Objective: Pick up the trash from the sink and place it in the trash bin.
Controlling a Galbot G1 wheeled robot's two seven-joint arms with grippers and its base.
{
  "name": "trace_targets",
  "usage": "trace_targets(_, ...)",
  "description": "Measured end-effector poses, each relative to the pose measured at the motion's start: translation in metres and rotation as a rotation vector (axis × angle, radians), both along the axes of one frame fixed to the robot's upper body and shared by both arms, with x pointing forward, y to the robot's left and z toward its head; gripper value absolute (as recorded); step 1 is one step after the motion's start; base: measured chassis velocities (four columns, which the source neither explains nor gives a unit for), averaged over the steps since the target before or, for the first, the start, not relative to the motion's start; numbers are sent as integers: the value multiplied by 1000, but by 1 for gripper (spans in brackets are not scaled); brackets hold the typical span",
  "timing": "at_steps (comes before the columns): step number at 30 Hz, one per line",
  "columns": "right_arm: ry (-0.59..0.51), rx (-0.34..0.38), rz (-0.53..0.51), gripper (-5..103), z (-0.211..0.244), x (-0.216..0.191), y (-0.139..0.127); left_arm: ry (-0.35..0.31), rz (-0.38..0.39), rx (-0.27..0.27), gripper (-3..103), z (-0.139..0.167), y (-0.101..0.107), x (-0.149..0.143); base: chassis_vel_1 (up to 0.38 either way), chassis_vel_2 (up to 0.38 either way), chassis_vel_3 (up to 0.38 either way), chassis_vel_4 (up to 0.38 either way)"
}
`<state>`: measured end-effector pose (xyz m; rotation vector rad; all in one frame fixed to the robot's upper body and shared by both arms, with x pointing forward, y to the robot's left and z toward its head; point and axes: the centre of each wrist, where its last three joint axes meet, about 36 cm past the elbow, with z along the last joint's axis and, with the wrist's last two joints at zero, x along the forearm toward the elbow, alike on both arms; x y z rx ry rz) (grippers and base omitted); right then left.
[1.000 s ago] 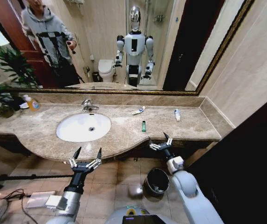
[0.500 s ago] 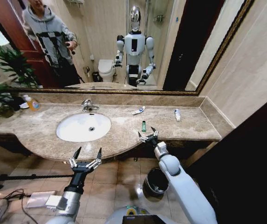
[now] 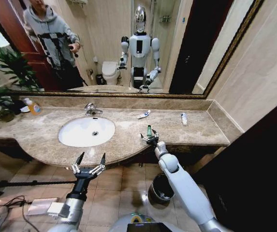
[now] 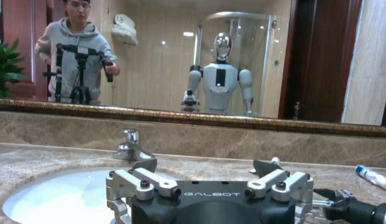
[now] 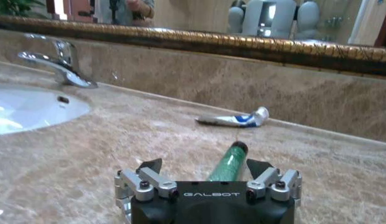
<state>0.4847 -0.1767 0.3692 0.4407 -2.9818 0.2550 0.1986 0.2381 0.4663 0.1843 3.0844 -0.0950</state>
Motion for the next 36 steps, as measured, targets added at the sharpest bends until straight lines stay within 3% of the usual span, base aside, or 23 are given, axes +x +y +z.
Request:
trace_targets(2, 3, -4, -9, 91, -2, 2, -2, 0, 0, 0, 100, 0, 0, 0, 0, 0, 0, 0)
trace_targets(7, -9, -31, -29, 70, -8, 6, -12, 0, 0, 0, 100, 0, 0, 0, 0, 0, 0, 0)
trace_targets(13, -12, -30, -38, 53, -10, 5, -15, 0, 0, 0, 100, 0, 0, 0, 0, 0, 0, 0)
trace_targets(16, -12, -29, -40, 37, -10, 4, -17, 0, 0, 0, 100, 0, 0, 0, 0, 0, 0, 0)
trace_targets(22, -15, -27, -42, 21, -9, 4, -18, 0, 0, 0, 100, 0, 0, 0, 0, 0, 0, 0)
trace_targets(24, -16, -27, -42, 21, -8, 3, -18, 0, 0, 0, 100, 0, 0, 0, 0, 0, 0, 0)
trace_targets(26, -21, -23, -41, 12, -6, 2, -19, 0, 0, 0, 100, 0, 0, 0, 0, 0, 0, 0)
trace_targets(30, -29, -19, -43, 7, -2, -2, -22, 0, 0, 0, 100, 0, 0, 0, 0, 0, 0, 0)
trace_targets(36, -36, -13, -51, 7, 2, -10, -29, 0, 0, 0, 100, 0, 0, 0, 0, 0, 0, 0)
